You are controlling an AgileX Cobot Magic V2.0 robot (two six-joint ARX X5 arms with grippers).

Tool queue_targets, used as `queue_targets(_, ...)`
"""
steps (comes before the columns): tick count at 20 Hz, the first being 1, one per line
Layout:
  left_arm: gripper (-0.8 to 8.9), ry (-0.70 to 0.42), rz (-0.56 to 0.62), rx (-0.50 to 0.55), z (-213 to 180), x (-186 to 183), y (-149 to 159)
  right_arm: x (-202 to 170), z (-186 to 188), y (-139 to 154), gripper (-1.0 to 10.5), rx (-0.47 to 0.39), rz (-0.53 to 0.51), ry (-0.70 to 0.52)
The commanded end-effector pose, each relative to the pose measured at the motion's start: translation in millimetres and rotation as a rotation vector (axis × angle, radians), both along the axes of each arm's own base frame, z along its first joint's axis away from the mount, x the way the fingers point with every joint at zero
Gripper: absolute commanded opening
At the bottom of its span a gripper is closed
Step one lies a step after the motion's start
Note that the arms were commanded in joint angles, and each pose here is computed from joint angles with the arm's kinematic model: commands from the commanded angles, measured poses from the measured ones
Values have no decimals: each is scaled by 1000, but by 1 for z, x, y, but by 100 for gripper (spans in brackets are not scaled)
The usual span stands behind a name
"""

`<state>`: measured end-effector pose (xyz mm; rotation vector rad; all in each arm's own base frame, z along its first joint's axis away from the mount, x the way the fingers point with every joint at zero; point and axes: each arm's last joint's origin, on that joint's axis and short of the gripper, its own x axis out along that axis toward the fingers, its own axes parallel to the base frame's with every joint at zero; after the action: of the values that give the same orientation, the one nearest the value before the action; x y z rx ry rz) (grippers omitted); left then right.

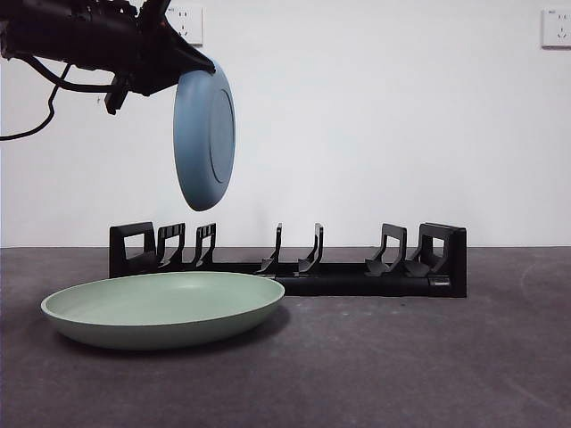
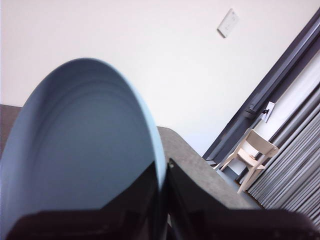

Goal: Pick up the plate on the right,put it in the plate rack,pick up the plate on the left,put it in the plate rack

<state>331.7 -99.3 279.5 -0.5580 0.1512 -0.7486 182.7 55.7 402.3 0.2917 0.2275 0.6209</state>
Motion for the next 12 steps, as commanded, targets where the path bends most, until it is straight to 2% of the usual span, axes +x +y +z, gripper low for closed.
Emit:
queue_targets(1,-9,17,32,26,-5,1,2,2,-1,0,532,-10,-1,-4)
queue_targets(7,-9,47,82,81,-11,2,3,4,-2,1,531,-12,-2,3)
queue_targets(12,-9,83,70,89,-21,6,1,5,-3,1,531,-14,-13,3)
